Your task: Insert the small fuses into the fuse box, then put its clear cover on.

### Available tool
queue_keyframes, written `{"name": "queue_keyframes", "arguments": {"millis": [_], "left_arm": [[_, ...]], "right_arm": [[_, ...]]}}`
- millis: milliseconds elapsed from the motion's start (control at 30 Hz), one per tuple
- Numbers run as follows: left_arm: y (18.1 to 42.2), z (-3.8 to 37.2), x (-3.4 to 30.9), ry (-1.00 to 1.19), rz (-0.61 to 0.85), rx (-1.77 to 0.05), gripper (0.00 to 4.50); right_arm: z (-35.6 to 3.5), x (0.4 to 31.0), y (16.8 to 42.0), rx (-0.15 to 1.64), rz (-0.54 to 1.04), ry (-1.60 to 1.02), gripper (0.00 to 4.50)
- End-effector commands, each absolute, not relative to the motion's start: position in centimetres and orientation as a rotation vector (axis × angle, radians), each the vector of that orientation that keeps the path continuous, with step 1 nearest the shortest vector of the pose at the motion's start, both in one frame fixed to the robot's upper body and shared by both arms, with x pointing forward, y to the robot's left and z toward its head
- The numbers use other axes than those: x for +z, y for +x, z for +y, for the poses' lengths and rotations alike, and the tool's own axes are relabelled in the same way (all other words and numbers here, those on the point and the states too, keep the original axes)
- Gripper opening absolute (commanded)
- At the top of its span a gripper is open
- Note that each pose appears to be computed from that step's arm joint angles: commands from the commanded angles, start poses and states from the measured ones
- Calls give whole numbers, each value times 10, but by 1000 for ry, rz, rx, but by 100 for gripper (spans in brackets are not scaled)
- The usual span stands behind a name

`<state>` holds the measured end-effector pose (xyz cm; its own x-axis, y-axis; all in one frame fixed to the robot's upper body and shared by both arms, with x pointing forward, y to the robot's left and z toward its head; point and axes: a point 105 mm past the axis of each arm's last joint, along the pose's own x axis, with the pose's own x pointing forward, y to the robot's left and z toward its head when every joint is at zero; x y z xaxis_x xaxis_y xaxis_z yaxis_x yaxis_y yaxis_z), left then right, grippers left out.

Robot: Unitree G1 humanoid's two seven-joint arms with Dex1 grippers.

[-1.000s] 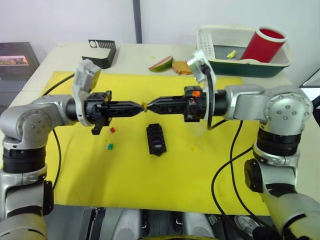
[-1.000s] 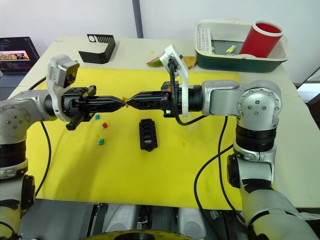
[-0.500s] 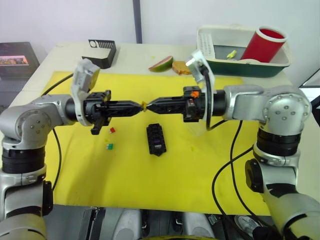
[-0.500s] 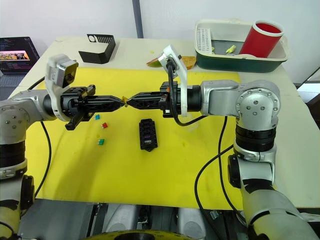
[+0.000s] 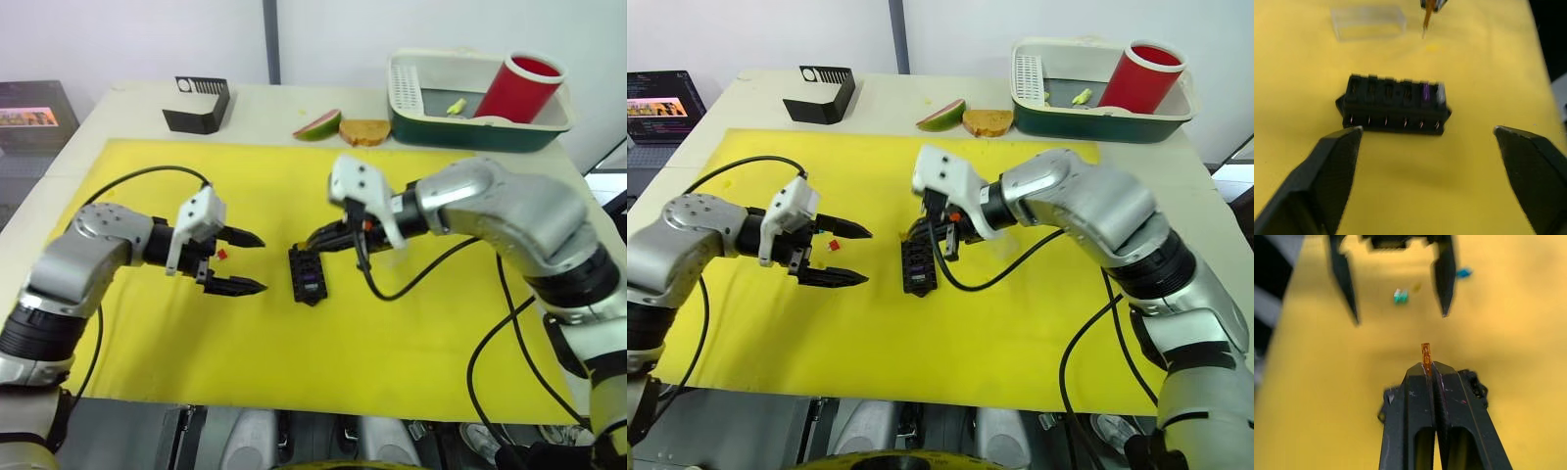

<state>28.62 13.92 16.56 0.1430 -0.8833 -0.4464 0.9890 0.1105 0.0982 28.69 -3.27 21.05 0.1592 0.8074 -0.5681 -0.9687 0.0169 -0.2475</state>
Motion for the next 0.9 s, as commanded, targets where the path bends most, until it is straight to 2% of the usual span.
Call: {"name": "queue_keyframes", "arguments": {"millis": [33,267,900], "left_arm": [[288,132,161,481,269,-1402,447],[291,128,150,504,272,-1376,447],[292,124,146,491,266,-1357,447]], "right_arm": [[-29,206,289,1456,242,-790,0],[-29,191,300,1474,270,-879,0],[-30,181,307,1479,302,-876,0]]}}
